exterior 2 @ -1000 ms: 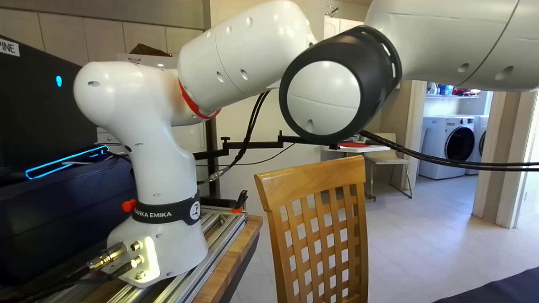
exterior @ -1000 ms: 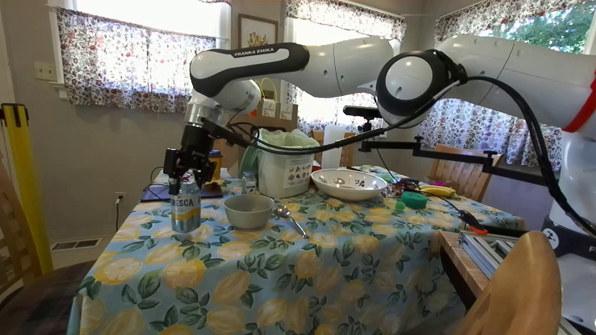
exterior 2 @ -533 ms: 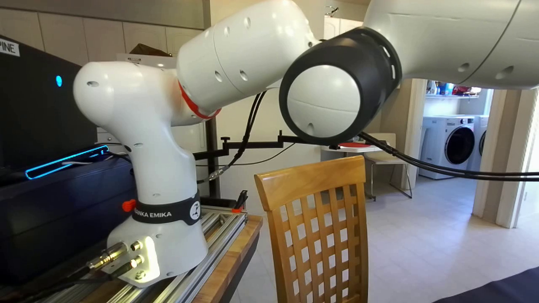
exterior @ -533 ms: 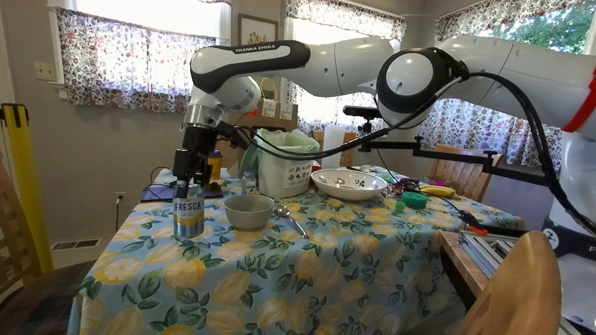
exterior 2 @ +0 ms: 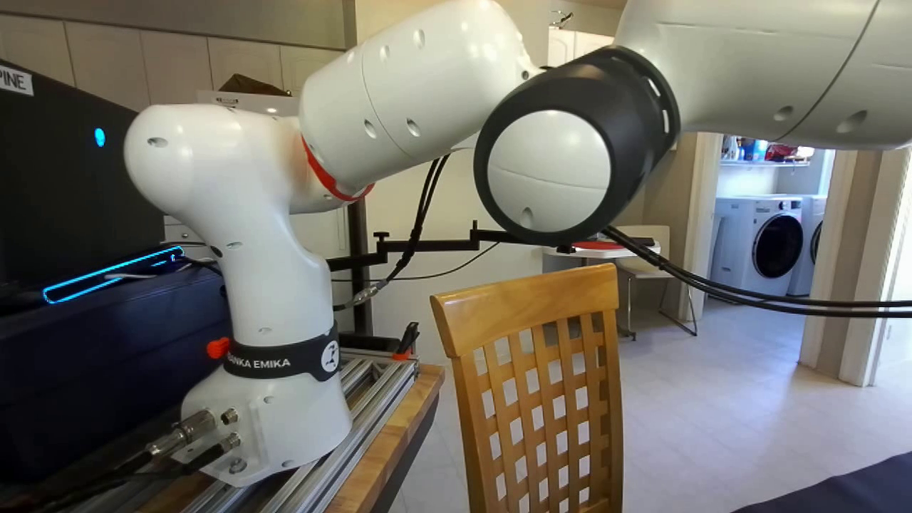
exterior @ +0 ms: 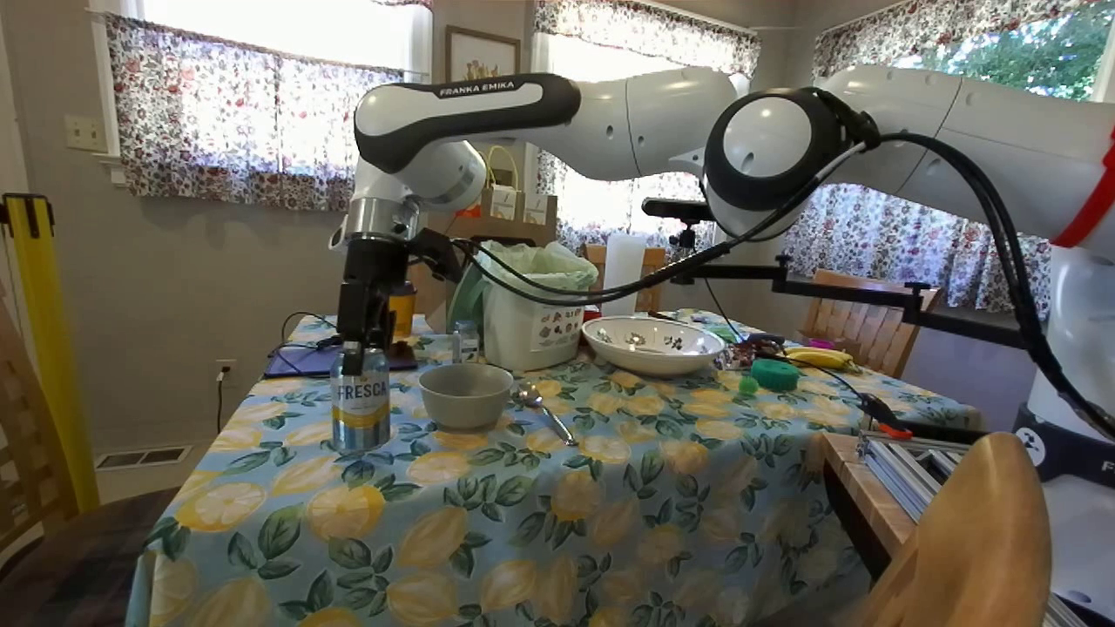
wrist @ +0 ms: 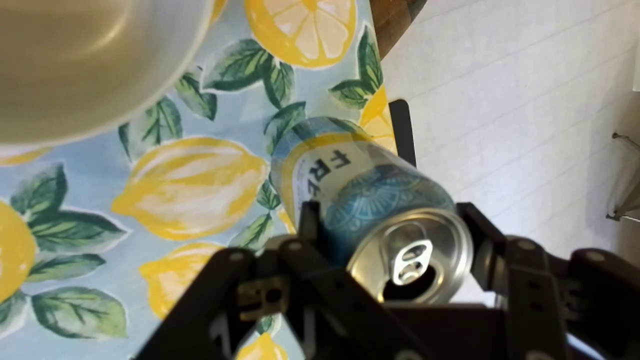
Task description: Move the can forward
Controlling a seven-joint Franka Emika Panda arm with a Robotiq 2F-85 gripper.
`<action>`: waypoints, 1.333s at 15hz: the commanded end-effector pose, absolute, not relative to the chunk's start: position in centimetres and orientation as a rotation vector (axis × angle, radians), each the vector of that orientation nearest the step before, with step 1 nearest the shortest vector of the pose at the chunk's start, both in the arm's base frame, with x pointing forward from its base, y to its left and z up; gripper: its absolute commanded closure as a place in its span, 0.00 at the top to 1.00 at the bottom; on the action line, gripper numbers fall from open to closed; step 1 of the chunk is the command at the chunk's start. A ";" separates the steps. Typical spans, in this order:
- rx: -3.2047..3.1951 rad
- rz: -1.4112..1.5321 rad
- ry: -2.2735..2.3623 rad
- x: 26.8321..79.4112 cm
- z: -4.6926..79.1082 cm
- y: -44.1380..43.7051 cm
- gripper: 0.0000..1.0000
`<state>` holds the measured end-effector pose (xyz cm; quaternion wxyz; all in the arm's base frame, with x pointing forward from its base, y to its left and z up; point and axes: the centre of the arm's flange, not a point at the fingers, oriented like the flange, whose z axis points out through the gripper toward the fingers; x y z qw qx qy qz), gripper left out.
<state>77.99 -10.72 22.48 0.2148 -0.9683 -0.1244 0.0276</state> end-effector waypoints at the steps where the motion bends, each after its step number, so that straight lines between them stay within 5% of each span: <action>1: -2.685 0.077 -0.345 78.0 22.5 -10.7 0.68; 2: -2.685 0.077 -0.345 78.0 22.5 -10.7 0.43; 12: -2.815 -0.150 -0.315 80.0 23.0 -12.9 0.43; 20: -2.701 0.023 -0.838 79.5 23.5 -13.0 0.43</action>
